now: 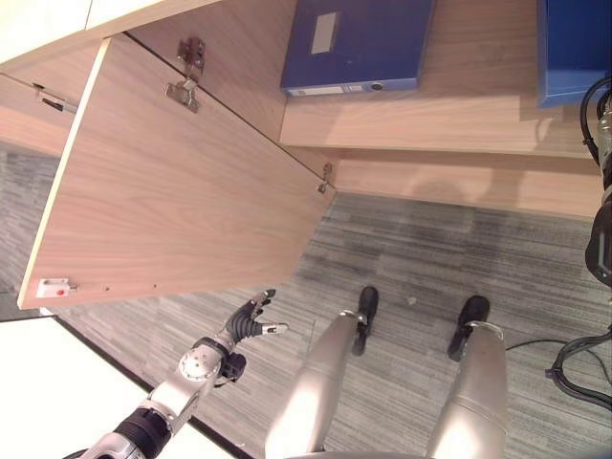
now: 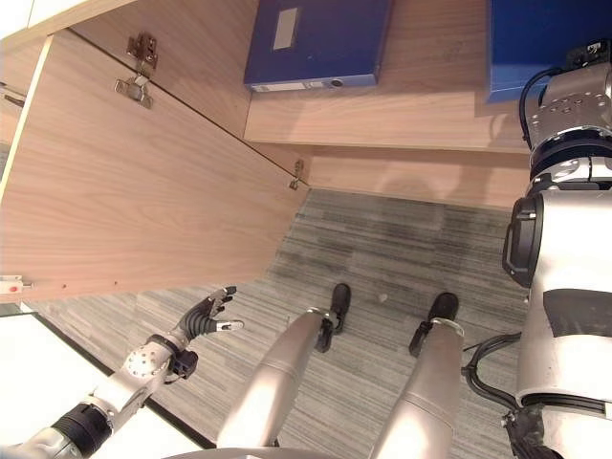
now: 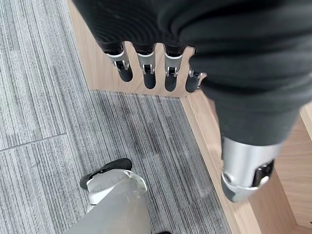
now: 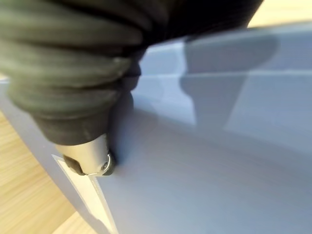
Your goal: Put the empty folder in the office cabinet
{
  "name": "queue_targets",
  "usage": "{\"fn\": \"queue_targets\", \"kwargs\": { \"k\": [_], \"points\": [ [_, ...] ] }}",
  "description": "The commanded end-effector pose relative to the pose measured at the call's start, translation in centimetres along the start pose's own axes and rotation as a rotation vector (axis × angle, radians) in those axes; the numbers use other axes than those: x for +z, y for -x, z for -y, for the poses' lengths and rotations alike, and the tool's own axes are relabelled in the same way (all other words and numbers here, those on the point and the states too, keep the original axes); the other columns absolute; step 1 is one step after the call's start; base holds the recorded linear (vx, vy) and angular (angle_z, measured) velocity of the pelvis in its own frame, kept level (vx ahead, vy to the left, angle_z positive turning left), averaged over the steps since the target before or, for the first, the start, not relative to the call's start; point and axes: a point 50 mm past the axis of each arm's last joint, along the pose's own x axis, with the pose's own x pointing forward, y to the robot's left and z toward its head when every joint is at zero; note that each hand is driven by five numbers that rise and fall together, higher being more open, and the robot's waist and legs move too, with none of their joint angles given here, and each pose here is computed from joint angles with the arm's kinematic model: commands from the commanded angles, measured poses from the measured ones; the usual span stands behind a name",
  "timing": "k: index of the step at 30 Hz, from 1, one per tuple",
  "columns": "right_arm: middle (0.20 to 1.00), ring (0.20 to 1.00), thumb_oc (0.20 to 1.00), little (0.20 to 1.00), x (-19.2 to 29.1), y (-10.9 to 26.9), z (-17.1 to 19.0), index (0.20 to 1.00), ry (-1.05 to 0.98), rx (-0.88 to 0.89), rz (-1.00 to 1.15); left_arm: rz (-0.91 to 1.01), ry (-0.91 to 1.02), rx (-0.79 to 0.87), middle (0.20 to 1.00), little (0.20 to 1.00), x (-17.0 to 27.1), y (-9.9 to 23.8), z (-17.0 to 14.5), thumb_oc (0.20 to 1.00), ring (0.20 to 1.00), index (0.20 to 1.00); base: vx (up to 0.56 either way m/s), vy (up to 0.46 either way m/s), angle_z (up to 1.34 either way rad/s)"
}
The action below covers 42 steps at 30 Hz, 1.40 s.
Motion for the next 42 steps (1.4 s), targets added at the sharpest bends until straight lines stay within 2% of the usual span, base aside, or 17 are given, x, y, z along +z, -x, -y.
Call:
{"fn": "queue_targets", "kwargs": {
  "k": [1,12,19,27,35,40,41,42],
  "points": [
    [0.200,0.200,0.200,0.200,4.8,1.2,-3.2,0.200,-0.001,0.111,0.148,0.010,-0.117,0.097,1.000,1.000,0.7,0.5,-3.8,1.000,1.000,1.000,0.00,0.000,0.00],
    [0.200,0.200,0.200,0.200,5.8,2.3,-4.8,0.200,0.024,0.147,0.177,-0.009,-0.112,0.108,1.000,1.000,0.1,0.9,-3.9,1.000,1.000,1.000,0.00,0.000,0.00],
    [0.200,0.200,0.200,0.200,7.1,4.1,-7.1,0.200,-0.002,0.241,0.219,-0.016,-0.095,0.104,1.000,1.000,-0.1,0.9,-3.6,1.000,1.000,1.000,0.00,0.000,0.00],
    [0.200,0.200,0.200,0.200,7.2,4.7,-7.6,0.200,-0.156,0.257,0.181,-0.052,-0.080,0.098,1.000,1.000,-1.0,0.7,-3.1,1.000,1.000,1.000,0.00,-0.001,0.00],
    [0.200,0.200,0.200,0.200,6.9,4.6,-7.0,0.200,-0.312,0.192,0.146,-0.052,-0.068,0.097,1.000,1.000,-1.0,0.5,-2.6,1.000,1.000,1.000,0.00,0.000,0.00],
    [0.200,0.200,0.200,0.200,6.5,4.5,-6.8,0.200,-0.312,0.174,0.135,-0.038,-0.068,0.093,1.000,1.000,-0.7,0.4,-2.7,1.000,1.000,1.000,-0.03,0.011,0.00],
    [0.523,0.523,0.523,0.523,6.3,4.5,-6.9,0.523,-0.310,0.176,0.130,-0.035,-0.064,0.094,1.000,1.000,-0.6,0.3,-2.7,1.000,1.000,1.000,-0.02,0.003,-0.05],
    [1.000,1.000,1.000,1.000,5.9,4.6,-7.1,1.000,-0.288,0.191,0.120,-0.031,-0.058,0.101,1.000,1.000,-0.5,0.3,-2.8,1.000,1.000,1.000,0.07,-0.030,0.03]
  ]
}}
